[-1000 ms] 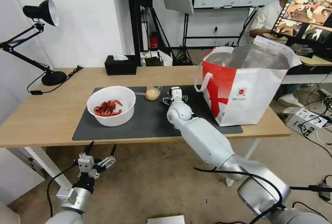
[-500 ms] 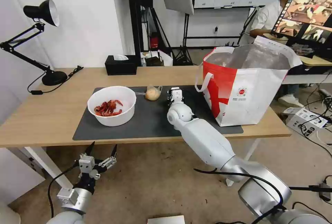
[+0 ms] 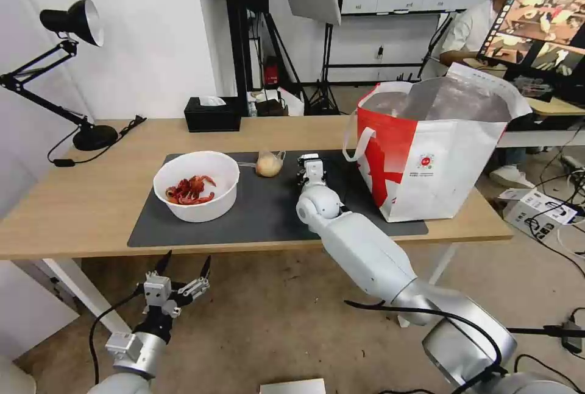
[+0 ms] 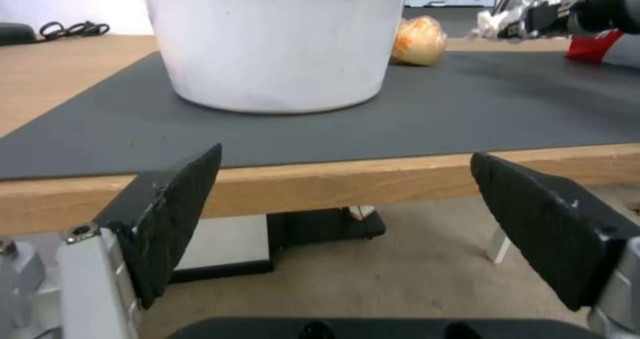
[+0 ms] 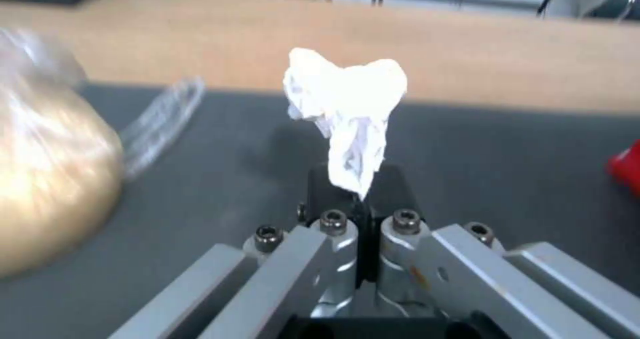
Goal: Pick up the trash from the table and place it into the takeout bag.
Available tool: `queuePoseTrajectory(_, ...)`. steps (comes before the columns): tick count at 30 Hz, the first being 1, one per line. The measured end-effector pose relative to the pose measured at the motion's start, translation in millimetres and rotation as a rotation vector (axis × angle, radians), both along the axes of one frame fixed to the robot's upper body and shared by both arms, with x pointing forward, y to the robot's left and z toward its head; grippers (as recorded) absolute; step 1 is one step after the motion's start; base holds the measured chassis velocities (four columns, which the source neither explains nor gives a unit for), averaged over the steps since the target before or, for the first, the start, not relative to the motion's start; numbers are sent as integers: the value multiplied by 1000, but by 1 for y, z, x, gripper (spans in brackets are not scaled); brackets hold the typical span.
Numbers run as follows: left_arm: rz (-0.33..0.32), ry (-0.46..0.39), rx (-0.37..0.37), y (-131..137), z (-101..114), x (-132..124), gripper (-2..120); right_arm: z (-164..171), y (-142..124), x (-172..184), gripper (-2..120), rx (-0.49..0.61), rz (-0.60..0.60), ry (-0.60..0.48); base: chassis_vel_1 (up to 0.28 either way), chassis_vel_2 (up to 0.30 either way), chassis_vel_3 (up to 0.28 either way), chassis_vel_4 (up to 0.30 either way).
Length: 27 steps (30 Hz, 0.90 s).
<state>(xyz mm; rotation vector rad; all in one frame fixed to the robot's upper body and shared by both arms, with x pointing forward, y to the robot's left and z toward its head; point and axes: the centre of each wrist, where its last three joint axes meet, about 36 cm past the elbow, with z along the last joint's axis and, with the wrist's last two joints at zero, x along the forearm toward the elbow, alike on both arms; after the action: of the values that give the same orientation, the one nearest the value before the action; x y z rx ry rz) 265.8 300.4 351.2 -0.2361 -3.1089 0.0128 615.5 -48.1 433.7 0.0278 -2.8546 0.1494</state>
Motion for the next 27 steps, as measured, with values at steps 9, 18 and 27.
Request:
queuePoseTrajectory(9, 9, 1, 5, 3, 3, -4, 100, 20, -19, -48, 0, -19, 31, -207, 0, 0, 0, 0)
queuePoseTrajectory(18, 15, 9, 2, -3, 0, -11, 100, 18, -36, -115, 0, -26, 67, -404, 0, 0, 0, 0)
queuePoseTrajectory(27, 18, 11, 9, -1, 2, -16, 100, 43, -44, -122, 0, 9, 16, -573, 0, 0, 0, 0)
